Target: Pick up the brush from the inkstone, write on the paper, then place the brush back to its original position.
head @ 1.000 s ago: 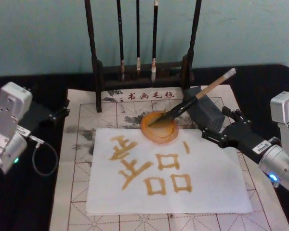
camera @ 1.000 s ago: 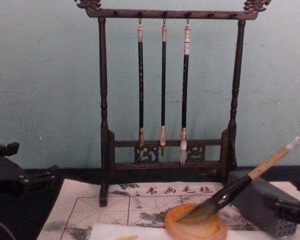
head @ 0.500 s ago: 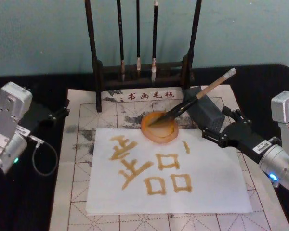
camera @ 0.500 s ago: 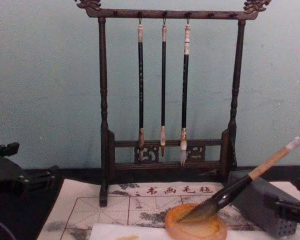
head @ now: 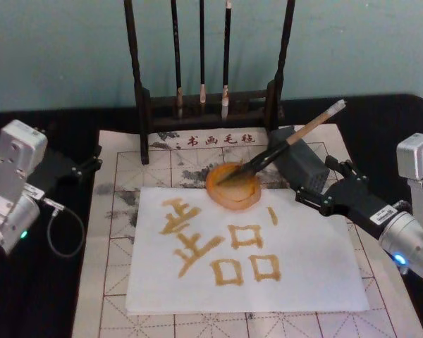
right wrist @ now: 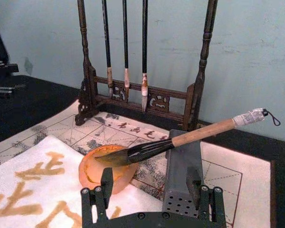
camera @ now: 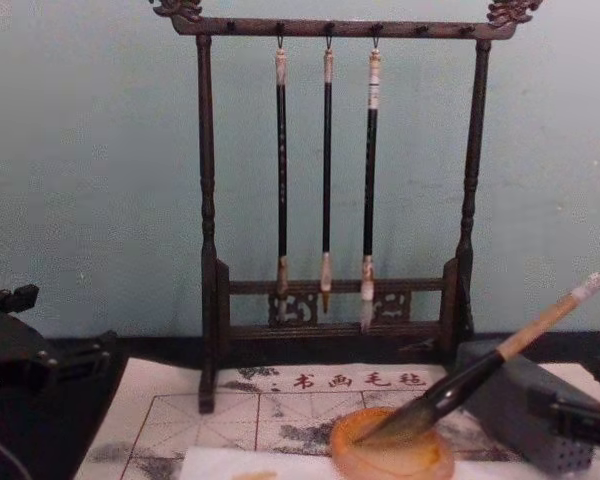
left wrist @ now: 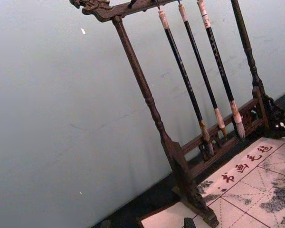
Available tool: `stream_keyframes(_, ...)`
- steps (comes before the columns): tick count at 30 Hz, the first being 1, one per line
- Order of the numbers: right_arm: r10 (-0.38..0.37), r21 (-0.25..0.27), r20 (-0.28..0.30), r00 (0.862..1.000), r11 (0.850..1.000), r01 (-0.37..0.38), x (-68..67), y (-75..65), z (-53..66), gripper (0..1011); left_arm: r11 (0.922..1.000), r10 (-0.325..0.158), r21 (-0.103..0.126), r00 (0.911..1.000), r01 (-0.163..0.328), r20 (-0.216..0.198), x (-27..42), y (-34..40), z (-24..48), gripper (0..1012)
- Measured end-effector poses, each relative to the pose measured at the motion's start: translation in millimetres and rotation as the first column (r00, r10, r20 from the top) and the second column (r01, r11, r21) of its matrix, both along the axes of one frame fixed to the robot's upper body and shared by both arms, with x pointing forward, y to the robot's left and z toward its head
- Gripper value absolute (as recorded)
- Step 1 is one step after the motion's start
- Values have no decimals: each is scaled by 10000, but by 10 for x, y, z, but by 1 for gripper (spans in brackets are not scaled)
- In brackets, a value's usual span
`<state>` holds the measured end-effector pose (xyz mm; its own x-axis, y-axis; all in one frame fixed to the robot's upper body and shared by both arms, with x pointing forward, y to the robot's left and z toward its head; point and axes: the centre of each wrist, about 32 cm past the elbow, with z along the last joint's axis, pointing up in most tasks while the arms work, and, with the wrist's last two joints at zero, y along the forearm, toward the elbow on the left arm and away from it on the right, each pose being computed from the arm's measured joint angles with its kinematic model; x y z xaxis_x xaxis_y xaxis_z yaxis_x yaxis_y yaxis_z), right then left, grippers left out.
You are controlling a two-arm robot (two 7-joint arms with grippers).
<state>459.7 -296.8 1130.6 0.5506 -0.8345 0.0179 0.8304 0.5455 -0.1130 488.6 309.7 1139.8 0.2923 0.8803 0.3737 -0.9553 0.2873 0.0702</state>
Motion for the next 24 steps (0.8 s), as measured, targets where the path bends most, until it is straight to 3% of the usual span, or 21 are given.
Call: stream_keyframes(24, -1, 8, -3, 10000, 10000, 1, 0, 0, 0, 1002, 10000, 0, 0, 10000, 0, 0, 0, 0, 0, 1001)
